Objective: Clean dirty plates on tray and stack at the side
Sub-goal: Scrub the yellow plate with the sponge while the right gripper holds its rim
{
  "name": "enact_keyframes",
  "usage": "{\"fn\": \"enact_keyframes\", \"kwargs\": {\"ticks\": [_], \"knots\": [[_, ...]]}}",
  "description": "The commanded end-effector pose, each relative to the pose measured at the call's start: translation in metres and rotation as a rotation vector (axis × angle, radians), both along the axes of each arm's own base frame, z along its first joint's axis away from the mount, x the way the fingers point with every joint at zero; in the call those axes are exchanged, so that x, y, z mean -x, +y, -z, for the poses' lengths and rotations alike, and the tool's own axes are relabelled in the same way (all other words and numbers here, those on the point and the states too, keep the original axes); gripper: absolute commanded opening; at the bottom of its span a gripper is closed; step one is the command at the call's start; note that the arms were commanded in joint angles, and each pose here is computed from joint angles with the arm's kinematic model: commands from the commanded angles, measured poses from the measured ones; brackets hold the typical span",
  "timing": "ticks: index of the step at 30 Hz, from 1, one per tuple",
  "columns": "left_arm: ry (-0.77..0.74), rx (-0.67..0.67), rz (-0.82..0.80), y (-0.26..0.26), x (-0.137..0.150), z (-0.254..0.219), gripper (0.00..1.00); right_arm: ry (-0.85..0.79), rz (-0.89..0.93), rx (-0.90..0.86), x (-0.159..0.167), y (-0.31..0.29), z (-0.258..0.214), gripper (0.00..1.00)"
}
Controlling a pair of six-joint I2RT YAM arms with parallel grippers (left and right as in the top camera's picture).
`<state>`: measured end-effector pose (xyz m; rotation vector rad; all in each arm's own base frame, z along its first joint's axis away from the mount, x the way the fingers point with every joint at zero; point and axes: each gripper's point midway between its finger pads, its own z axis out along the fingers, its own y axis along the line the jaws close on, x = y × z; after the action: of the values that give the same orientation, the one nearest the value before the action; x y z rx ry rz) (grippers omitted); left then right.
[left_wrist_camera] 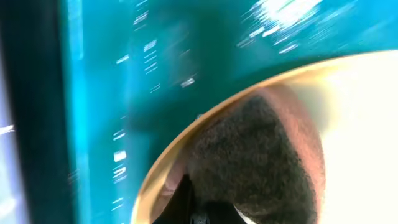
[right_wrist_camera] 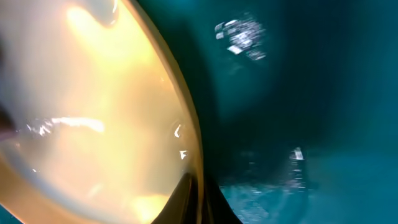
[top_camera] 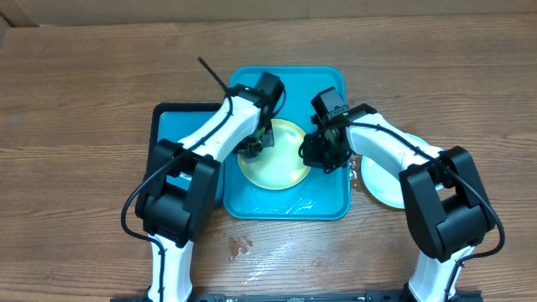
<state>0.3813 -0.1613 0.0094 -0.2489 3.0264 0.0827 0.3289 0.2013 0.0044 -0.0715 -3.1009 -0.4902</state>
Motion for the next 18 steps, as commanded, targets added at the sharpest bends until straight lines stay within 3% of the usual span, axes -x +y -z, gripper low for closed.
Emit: {"fn": "enact_keyframes", "kwargs": {"ticks": [1,9,18], "knots": [[0.115,0.352,0.052,-0.071,0.013,0.012,0.04,0.008,-0.014,0.092,0.003,-0.017,0.018,0.04],[0.207,0.571,0.184,-0.123,0.038,0.006,0.04,0.006,-0.014,0.091,0.002,-0.016,0.018,0.04],[0.245,0.505,0.203,-0.112,0.051,0.012,0.04,0.006,-0.014,0.092,0.002,-0.017,0.018,0.04]]}}
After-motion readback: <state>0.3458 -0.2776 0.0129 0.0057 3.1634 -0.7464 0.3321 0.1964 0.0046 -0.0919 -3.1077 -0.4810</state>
